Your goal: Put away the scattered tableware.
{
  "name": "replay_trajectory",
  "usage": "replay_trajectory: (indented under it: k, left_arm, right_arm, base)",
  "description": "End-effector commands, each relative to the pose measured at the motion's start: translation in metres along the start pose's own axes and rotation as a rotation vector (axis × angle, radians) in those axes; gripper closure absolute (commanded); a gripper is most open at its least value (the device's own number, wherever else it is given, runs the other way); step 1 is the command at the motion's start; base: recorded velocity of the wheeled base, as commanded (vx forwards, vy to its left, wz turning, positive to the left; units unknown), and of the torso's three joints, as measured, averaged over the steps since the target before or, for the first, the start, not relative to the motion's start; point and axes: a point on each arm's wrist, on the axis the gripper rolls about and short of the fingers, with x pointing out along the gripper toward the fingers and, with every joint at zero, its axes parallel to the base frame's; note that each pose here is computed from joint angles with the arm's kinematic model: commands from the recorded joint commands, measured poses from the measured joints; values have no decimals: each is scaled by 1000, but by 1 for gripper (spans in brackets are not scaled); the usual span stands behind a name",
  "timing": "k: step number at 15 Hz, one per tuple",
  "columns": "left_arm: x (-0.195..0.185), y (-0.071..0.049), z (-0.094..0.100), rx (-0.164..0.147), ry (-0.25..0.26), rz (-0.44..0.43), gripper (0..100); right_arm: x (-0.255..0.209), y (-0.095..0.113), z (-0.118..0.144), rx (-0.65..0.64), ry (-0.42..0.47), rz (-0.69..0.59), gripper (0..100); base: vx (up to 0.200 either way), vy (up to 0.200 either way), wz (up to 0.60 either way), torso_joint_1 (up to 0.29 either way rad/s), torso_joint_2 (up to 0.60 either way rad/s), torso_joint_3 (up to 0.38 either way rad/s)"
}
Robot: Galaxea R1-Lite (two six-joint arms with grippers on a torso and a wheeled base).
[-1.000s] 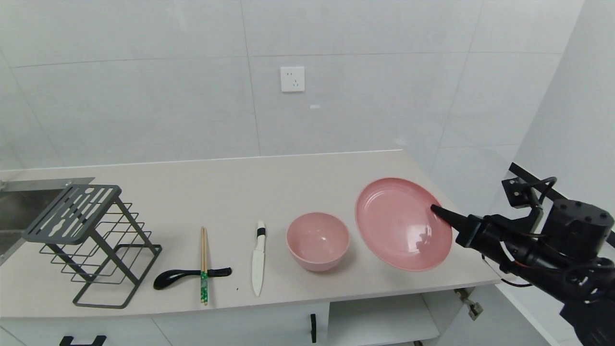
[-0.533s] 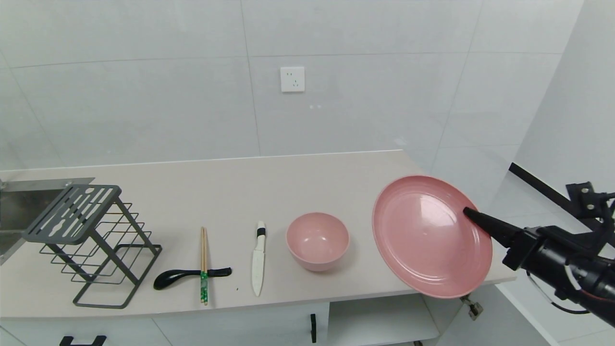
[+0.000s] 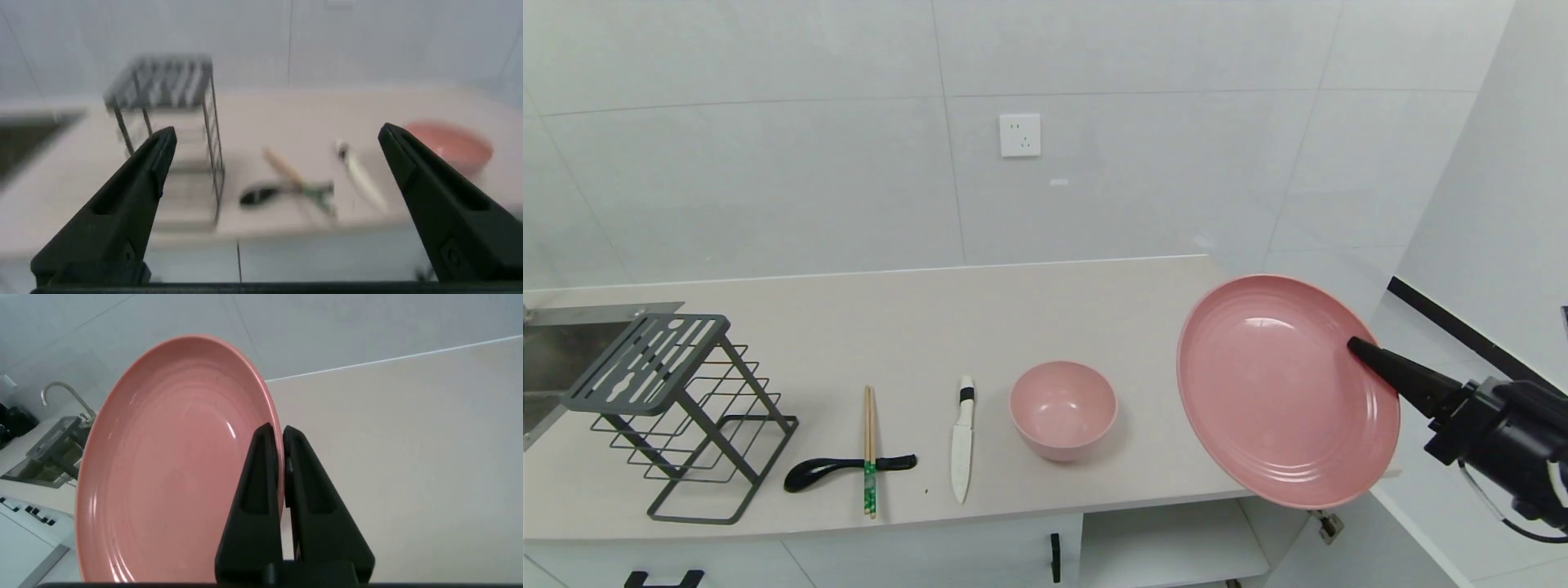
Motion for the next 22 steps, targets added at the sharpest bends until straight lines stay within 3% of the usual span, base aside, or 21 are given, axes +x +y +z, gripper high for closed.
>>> replay_trajectory:
  k: [1,4,5,6,10,12,14,15,18,20,22]
  left_arm:
    - [-4,0,26,-1,-174,0,0]
    - [-3,-1,23,-50,-84,-69,0]
    - [-2,-1,29,-58,-36,-86,0]
    - [-2,-1,33,-60,-28,-88,0]
    - [31,1,87,-72,63,-135,0]
    - [58,1,112,-97,73,-126,0]
    - [68,0,115,-102,88,-139,0]
    - [87,-1,112,-108,164,-172,0]
    - [112,-6,105,-195,285,-339,0]
    - [128,-8,100,-205,338,-369,0]
    - [141,-14,97,-209,356,-440,0]
  right_arm:
    - [6,-4,-6,12,35,-10,100]
    - [8,-5,-8,16,46,-13,100]
    - [8,-6,-8,16,45,-16,100]
    - [8,-6,-8,16,45,-16,100]
    - [9,-6,-8,17,46,-10,100]
    - [9,-5,-8,17,45,-9,100]
    - [9,-6,-8,17,45,-11,100]
    - [9,-6,-8,17,45,-11,100]
    - [8,-7,-7,17,43,-17,100]
    - [8,-8,-7,18,41,-21,100]
    - [8,-7,-7,18,40,-21,100]
  base:
    - [0,0,0,0,0,0]
    - [0,0,0,0,0,0]
    - [0,0,0,0,0,0]
    - [0,0,0,0,0,0]
    - [0,0,0,0,0,0]
    - [0,0,0,0,0,0]
    - [0,0,0,0,0,0]
    - [0,0,0,0,0,0]
    - [0,0,0,0,0,0]
    - [0,0,0,0,0,0]
    - [0,0,0,0,0,0]
